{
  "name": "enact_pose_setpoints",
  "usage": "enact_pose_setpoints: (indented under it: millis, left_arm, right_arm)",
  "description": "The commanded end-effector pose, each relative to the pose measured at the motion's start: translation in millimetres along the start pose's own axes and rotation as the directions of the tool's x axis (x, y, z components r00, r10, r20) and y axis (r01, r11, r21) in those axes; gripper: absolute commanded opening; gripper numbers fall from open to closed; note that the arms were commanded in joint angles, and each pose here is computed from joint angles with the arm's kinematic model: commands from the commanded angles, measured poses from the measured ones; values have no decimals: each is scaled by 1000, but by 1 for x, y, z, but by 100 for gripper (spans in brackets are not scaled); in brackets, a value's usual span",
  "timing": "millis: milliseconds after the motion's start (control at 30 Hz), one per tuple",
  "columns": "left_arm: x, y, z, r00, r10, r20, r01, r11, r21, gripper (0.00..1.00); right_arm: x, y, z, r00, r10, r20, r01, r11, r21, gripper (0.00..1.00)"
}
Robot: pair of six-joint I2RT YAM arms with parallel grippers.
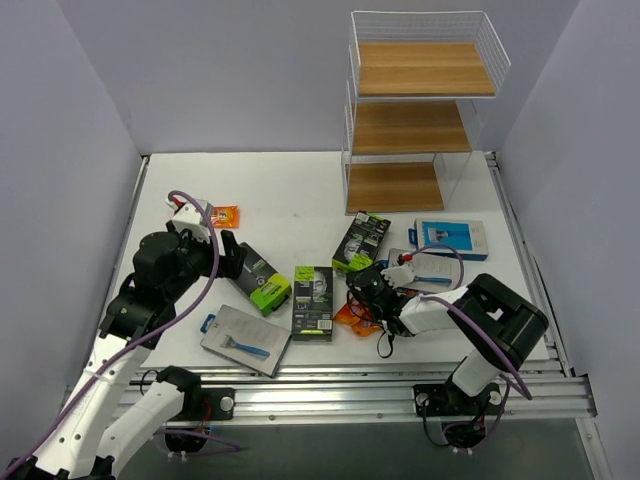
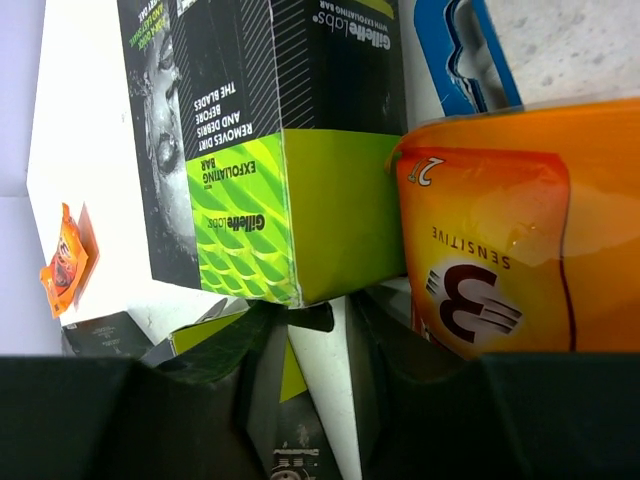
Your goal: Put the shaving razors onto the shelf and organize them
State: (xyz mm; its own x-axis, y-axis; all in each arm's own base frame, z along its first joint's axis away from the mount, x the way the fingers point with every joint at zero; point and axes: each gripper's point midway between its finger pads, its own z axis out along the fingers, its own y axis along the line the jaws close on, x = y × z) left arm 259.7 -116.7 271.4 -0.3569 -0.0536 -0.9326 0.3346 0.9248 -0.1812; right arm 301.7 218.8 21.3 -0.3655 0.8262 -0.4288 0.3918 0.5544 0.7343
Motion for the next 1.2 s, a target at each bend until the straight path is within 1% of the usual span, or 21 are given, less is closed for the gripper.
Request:
enact_pose_setpoints:
  millis: [0, 33, 67, 133, 167, 400, 533, 567, 667, 733, 767, 800, 833, 867, 900, 933, 967, 1033, 1067, 1100, 1167]
  left_arm:
    - [-24, -8, -6, 998, 2, 65, -4, 1000, 28, 94]
    - [-24, -8, -6, 998, 2, 65, -4, 1000, 28, 94]
    - [-24, -8, -6, 998, 2, 65, -4, 1000, 29, 94]
    - [-23, -8, -6, 998, 3, 64, -5, 1000, 27, 94]
    - [-23, -8, -6, 998, 3, 64, -5, 1000, 27, 94]
    - [-21, -9, -3, 999, 2, 53, -4, 999, 36, 94]
    - [-16, -12, 3, 999, -16, 34, 14, 999, 50, 94]
    - [-15, -14, 5, 998, -53, 26, 51, 997, 54, 94]
    - [-11, -23, 16, 990, -137, -18, 138, 988, 74, 94]
    - [-2, -34, 27, 977, -194, -91, 203, 973, 111, 94]
    - [-2, -53, 31, 947, -277, -162, 303, 937, 171, 94]
    - [3, -52, 36, 943, -279, -182, 308, 938, 162, 94]
    - [6, -59, 39, 910, -352, -221, 390, 906, 163, 94]
    - [5, -73, 41, 890, -381, -249, 435, 872, 222, 94]
    - [10, -80, 47, 840, -455, -294, 523, 823, 222, 94]
    - [10, -87, 55, 827, -482, -291, 554, 788, 269, 94]
    - [14, -97, 56, 799, -502, -332, 594, 746, 302, 94]
    - [24, -103, 69, 727, -566, -388, 678, 682, 276, 94]
    - [24, -107, 74, 719, -573, -393, 689, 662, 294, 94]
    - [27, -110, 80, 689, -594, -415, 719, 634, 286, 94]
    - [26, -117, 87, 672, -610, -420, 738, 602, 305, 94]
  right_arm:
    - [-18, -2, 4, 996, 6, 86, -8, 1000, 15, 23]
    - [-18, -1, 4, 996, 7, 86, -8, 1000, 12, 20]
    - [-19, 0, 4, 996, 9, 87, -10, 1000, 7, 13]
    - [-22, 5, 3, 996, 9, 89, -8, 1000, -6, 6]
    - [-23, 8, 2, 996, 9, 91, -8, 1000, -13, 0]
    - [-38, 33, -18, 995, 3, 96, 4, 998, -65, 0]
    - [-39, 54, -30, 999, -21, 35, 26, 992, -125, 0]
    - [-34, 56, -32, 999, -33, 0, 32, 990, -136, 0]
    - [-33, 64, -42, 999, -39, -38, 31, 983, -181, 0]
    - [-35, 71, -52, 997, -40, -63, 25, 975, -221, 0]
    - [-35, 74, -60, 996, -39, -80, 19, 970, -244, 0]
    - [-35, 73, -60, 996, -40, -80, 19, 970, -243, 0]
    - [-36, 73, -65, 996, -37, -83, 15, 967, -255, 0]
    - [-37, 73, -68, 996, -34, -85, 10, 965, -264, 0]
    - [-37, 71, -70, 996, -29, -89, 5, 964, -267, 0]
    - [-38, 67, -74, 996, -27, -90, 1, 962, -274, 0]
    - [-38, 66, -76, 995, -23, -94, -4, 959, -282, 0]
    - [-41, 67, -83, 995, -11, -95, -19, 951, -310, 0]
    - [-40, 61, -84, 995, -12, -96, -19, 952, -306, 0]
    - [-41, 59, -86, 995, -13, -97, -18, 952, -307, 0]
    - [-39, 56, -90, 994, -10, -109, -25, 948, -318, 0]
